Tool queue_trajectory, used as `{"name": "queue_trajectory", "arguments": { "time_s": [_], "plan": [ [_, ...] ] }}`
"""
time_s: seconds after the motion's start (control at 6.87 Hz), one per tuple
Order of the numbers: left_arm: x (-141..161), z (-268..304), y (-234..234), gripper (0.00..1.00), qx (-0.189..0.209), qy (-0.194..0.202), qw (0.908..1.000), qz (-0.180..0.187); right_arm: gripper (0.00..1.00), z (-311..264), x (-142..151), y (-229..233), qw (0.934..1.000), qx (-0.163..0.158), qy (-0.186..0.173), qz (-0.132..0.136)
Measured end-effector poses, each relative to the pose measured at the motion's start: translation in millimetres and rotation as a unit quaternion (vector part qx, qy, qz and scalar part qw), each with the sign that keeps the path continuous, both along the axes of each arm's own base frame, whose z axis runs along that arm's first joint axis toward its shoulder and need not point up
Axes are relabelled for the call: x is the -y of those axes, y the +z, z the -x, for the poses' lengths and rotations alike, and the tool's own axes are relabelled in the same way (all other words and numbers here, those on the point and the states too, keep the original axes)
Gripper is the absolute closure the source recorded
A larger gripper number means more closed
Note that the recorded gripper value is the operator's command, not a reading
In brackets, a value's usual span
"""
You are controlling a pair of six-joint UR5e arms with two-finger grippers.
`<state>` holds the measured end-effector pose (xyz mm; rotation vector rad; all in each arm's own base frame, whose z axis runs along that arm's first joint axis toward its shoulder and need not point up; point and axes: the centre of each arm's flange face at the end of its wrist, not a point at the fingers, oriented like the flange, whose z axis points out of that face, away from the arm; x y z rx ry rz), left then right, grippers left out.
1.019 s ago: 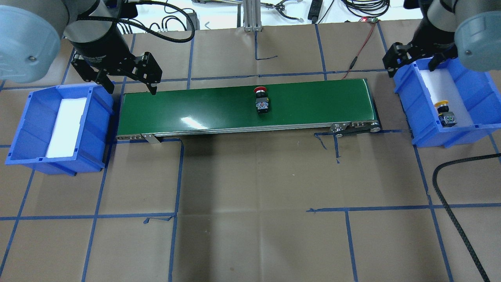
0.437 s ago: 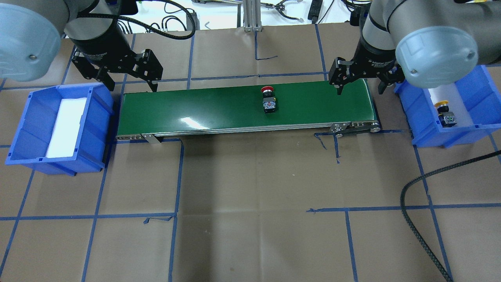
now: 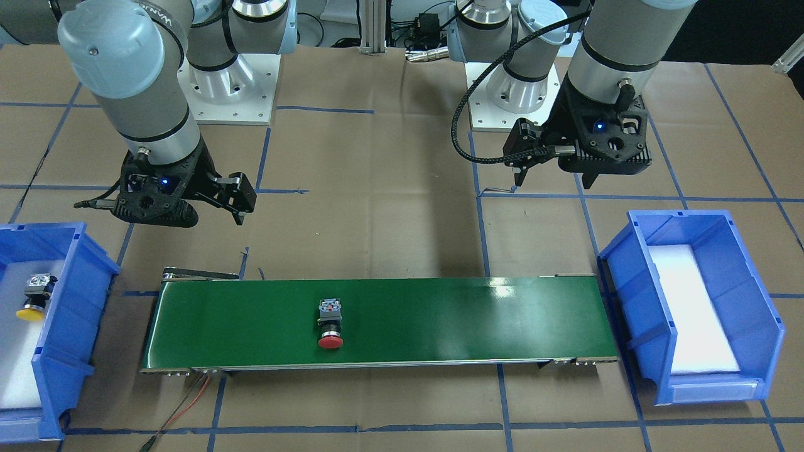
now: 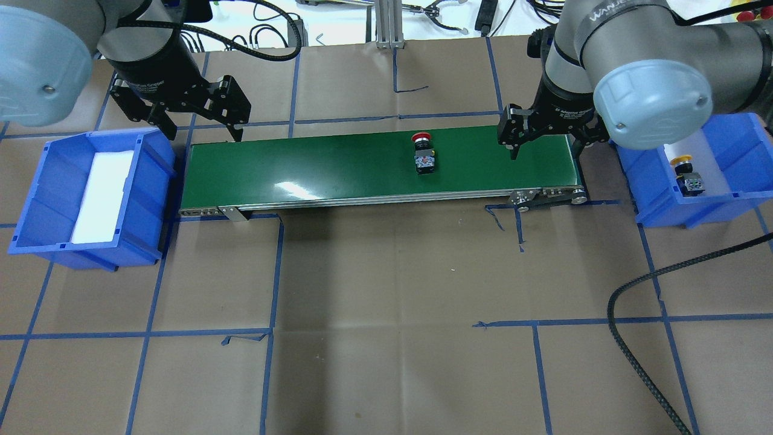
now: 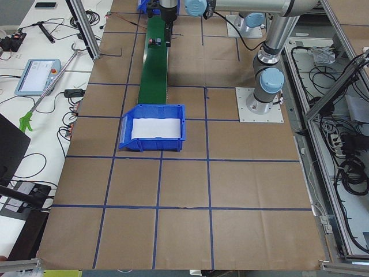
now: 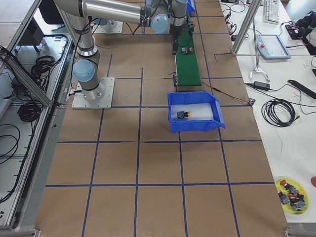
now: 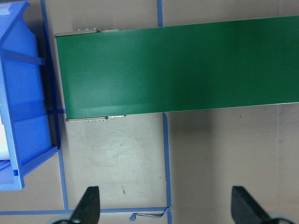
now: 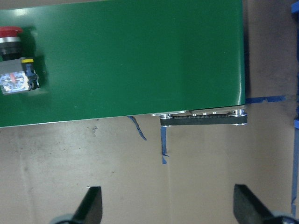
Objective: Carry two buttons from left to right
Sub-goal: 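Move the right gripper back over the belt above the red button, then lower the right gripper and grasp the red-capped button on the belt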
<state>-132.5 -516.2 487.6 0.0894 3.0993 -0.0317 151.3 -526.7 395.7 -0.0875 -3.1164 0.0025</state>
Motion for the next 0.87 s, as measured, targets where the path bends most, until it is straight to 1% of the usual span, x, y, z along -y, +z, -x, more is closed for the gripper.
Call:
{"name": "queue_trajectory", "arguments": {
  "time_s": [0.15, 0.29, 0.44, 0.73, 0.87],
  "plan": [
    [-0.7, 0.0, -1.7, 0.00, 0.000, 0.000, 1.0000, -0.002, 0.00, -3.7, 0.1, -4.4, 0.9998, 0.018, 0.008, 0.004],
    [-1.1, 0.2, -2.3, 0.00, -0.001, -0.001, 1.0000, -0.003, 0.00, -5.0, 0.9, -7.2, 0.9995, 0.024, 0.015, 0.010],
    [-1.1, 0.2, -1.8, 0.00, -0.001, -0.003, 1.0000, -0.002, 0.00, -5.5, 2.9, -10.0, 0.9994, 0.026, 0.019, 0.015],
    [-1.1, 0.3, -2.1, 0.00, -0.001, -0.007, 1.0000, -0.003, 0.00, -6.4, 11.5, -24.8, 0.9993, 0.029, 0.021, 0.009],
    [-1.9, 0.6, -3.3, 0.00, -0.003, -0.009, 1.0000, -0.004, 0.00, -7.3, 21.5, -32.1, 0.9990, 0.031, 0.021, 0.022]
  ]
}}
